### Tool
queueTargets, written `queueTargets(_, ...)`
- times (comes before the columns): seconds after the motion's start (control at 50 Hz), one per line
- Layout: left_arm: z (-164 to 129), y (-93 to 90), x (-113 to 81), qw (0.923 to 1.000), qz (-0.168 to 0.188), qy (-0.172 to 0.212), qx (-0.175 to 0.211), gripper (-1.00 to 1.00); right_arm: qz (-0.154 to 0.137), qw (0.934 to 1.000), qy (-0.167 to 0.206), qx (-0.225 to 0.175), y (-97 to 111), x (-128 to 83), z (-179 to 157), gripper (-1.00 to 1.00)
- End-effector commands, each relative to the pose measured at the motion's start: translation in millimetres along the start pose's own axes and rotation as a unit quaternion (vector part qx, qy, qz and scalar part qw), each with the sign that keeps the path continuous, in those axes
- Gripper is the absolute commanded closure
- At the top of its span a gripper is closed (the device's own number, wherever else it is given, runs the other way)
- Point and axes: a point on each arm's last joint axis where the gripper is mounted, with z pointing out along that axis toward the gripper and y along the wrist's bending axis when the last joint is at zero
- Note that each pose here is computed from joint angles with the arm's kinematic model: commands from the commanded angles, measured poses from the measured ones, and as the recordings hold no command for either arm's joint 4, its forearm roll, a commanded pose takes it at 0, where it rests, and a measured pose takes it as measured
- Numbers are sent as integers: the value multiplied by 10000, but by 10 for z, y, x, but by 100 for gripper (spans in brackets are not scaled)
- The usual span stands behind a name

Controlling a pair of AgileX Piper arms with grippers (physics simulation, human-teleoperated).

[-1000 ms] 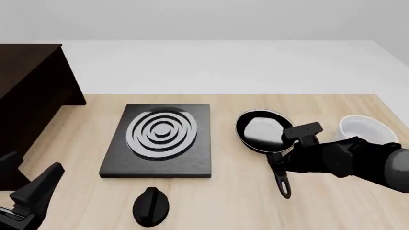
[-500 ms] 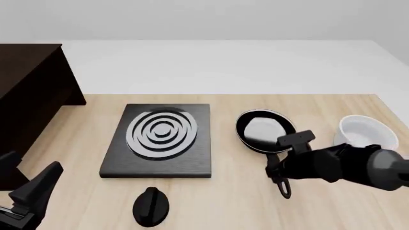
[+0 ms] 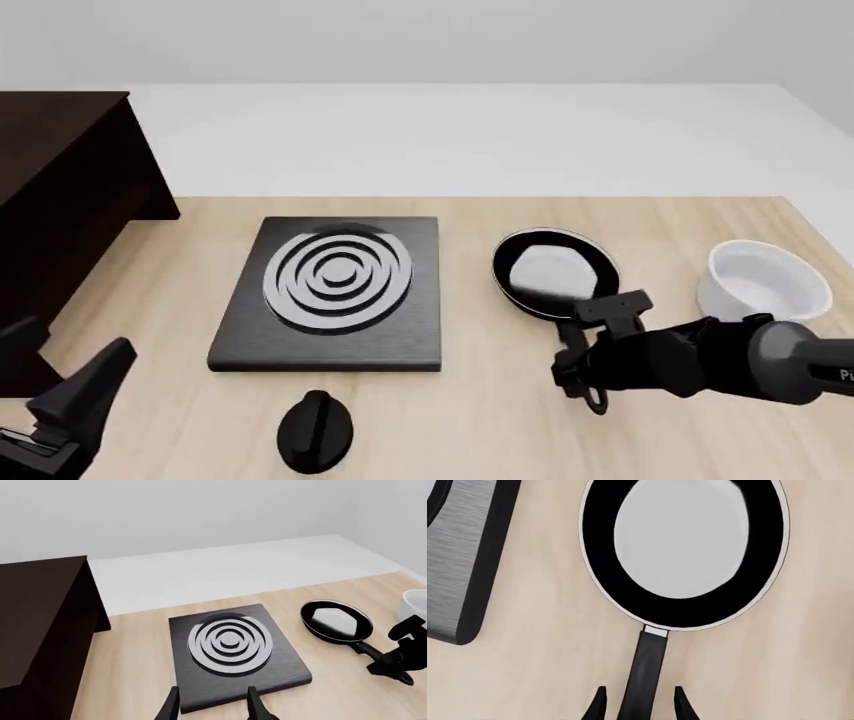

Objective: Put the frying pan on the cabinet shelf.

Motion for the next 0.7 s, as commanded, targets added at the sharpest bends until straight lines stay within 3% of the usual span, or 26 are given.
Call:
queueTargets(0.02, 12, -1, 19, 10000, 7, 22, 6, -100, 39, 10000, 41, 6, -6, 79, 19, -100)
queueTargets(0.3, 14, -3, 16, 10000, 10, 38, 28, -100, 24, 10000, 22, -35, 33, 135, -107, -100)
queueTargets(0.32, 12, -3, 13, 10000, 14, 34, 29, -100, 10, 10000, -6, -48, 45, 125, -121, 100)
queueTargets(0.7, 27, -7, 31, 9999, 17, 81, 60, -100, -8, 9969, -714, 325, -267, -105, -496, 100)
